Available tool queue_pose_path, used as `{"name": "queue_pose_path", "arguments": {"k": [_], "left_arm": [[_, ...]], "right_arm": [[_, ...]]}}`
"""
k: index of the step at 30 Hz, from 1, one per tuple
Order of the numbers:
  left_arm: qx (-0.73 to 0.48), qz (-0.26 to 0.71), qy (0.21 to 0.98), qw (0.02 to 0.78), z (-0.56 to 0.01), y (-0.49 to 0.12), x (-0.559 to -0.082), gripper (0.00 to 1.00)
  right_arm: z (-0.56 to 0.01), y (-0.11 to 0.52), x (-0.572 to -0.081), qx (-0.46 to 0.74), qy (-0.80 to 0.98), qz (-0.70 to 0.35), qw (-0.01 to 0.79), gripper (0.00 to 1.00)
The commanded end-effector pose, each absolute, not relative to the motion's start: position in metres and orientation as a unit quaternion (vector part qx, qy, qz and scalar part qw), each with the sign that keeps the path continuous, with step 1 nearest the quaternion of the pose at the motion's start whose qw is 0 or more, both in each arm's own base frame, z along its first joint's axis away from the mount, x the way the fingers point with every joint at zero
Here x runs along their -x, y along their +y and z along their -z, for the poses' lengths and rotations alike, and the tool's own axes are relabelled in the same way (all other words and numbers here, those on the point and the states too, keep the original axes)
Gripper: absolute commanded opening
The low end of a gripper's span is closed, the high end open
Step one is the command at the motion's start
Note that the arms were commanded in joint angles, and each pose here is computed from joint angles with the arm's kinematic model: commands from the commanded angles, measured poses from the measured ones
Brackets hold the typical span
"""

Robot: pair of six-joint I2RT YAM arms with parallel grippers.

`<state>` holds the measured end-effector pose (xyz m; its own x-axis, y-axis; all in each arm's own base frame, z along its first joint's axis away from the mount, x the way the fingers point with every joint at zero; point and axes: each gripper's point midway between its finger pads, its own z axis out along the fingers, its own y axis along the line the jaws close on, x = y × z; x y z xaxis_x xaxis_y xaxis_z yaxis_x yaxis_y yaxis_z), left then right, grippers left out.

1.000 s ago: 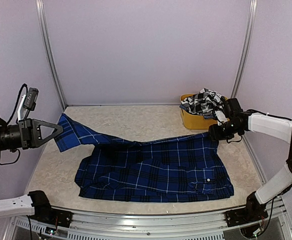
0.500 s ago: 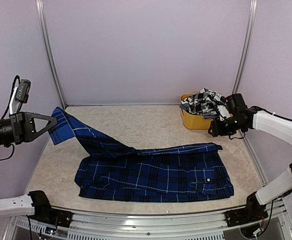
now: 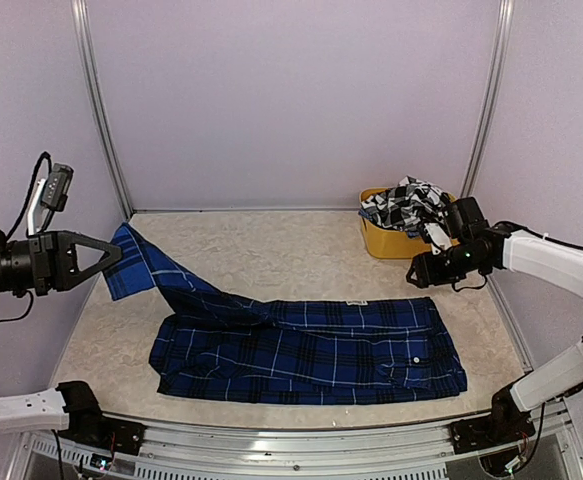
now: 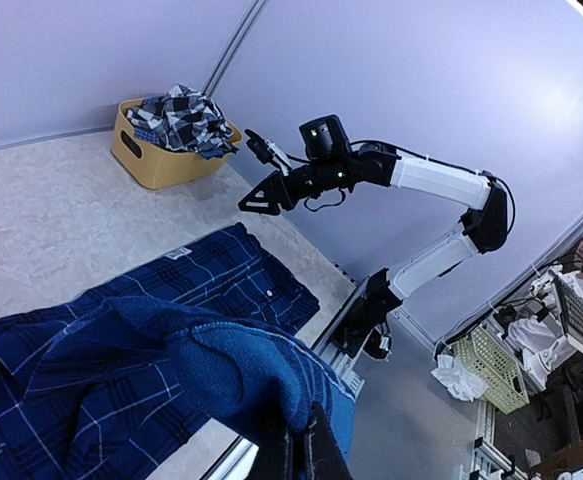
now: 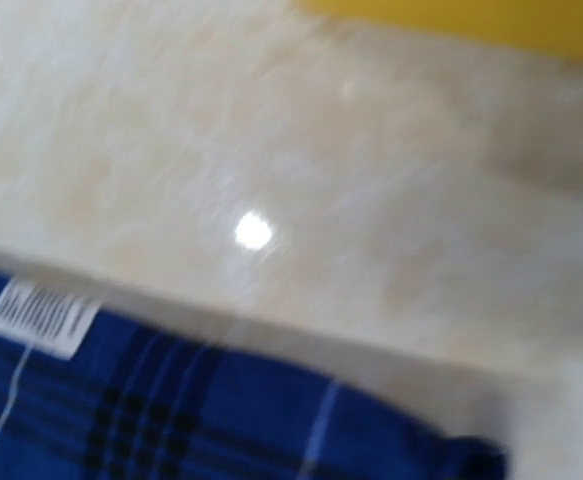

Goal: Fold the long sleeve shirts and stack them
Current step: Fold the 1/3-folded shirt at the center of the board, then place the rectangle-folded shirt in the left sleeve.

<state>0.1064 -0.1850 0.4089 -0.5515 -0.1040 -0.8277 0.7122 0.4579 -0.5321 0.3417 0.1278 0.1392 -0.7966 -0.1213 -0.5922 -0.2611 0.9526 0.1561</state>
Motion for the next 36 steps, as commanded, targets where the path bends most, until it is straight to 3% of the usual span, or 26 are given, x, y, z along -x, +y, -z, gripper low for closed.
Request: {"name": "queue_pose_path", "arguments": {"k": [1,10,23,30,36], "left_arm": [[-0.241,0.474,0.746,0.400,-0.391,-0.196,-0.103,0.00],[-0.211,0.428,0.794,0.376,-0.340,-0.210,-0.134,0.00],[-0.163,0.357,0.824,0.408,-0.327,-0.215,-0.191,0.00],[-0.151,0.376,0.821,0.403,-0.317,-0.226,-0.235,0.01],[-0.176,0.402,0.828,0.349,-0.282,-0.264,-0.260,0.01]], "right_arm": [[-0.116,0.160,-0.321,0.140,0.943,-0.144,0.264,0.59],[-0.080,0.181,-0.293,0.161,0.952,-0.144,0.218,0.58],[-0.003,0.160,-0.272,0.135,0.978,-0.087,0.132,0.55],[-0.050,0.167,-0.292,0.148,0.963,-0.095,0.202,0.57],[-0.117,0.201,-0.301,0.202,0.920,-0.162,0.294,0.60]]}}
